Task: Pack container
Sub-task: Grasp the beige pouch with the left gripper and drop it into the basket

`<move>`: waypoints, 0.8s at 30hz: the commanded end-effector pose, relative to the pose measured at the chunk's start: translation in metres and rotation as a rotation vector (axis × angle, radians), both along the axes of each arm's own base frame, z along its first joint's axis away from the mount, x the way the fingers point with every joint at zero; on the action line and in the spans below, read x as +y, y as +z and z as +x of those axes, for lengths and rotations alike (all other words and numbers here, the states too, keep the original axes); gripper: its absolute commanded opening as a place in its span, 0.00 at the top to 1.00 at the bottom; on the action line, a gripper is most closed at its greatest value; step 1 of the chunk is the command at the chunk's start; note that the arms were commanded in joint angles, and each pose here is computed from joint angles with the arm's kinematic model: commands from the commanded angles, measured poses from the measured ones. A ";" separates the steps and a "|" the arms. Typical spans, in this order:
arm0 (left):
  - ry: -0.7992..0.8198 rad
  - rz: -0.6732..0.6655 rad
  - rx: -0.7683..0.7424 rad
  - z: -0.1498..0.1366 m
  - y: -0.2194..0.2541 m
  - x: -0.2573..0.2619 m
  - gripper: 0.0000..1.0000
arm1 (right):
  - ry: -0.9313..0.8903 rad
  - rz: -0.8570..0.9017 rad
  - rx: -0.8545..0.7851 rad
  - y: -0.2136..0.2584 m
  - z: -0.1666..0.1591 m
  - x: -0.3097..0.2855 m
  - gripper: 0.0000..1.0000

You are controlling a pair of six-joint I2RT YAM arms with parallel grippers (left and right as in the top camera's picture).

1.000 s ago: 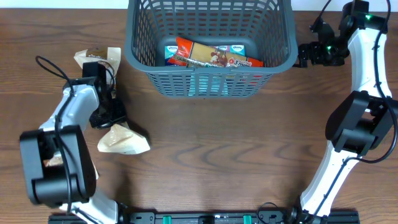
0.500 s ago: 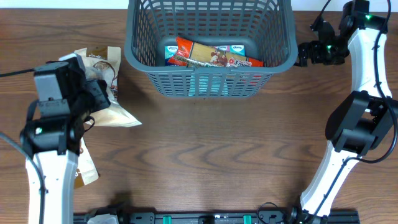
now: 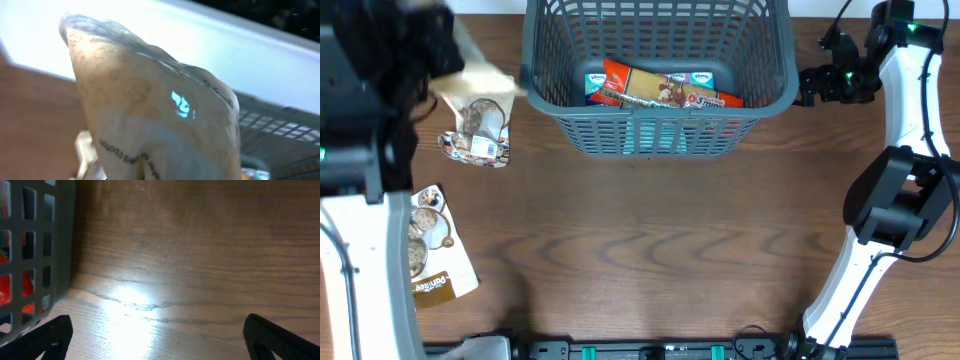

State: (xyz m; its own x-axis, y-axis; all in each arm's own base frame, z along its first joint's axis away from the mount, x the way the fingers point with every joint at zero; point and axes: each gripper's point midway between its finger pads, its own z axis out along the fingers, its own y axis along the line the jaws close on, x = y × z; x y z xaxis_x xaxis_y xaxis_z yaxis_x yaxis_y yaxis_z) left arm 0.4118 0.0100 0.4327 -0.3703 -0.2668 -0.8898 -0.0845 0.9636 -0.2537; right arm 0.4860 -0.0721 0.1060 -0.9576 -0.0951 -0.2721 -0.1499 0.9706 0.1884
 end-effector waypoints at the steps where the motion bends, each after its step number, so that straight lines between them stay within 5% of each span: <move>1: -0.087 0.028 -0.065 0.032 0.026 -0.032 0.94 | -0.009 -0.027 0.011 -0.001 -0.001 -0.001 0.01; 6: -0.257 0.130 -0.126 0.066 0.039 -0.097 0.94 | -0.006 -0.042 0.013 -0.001 -0.002 -0.004 0.01; 12: -0.531 0.458 -0.169 0.080 0.014 -0.181 0.94 | -0.006 -0.042 0.013 -0.001 -0.002 -0.004 0.01; 16: -0.768 0.694 -0.159 0.081 -0.031 -0.233 0.94 | -0.006 -0.042 0.013 -0.001 -0.002 -0.004 0.01; 24: -1.093 0.944 0.034 0.087 -0.154 -0.263 0.93 | -0.006 -0.039 0.023 -0.002 -0.004 -0.003 0.01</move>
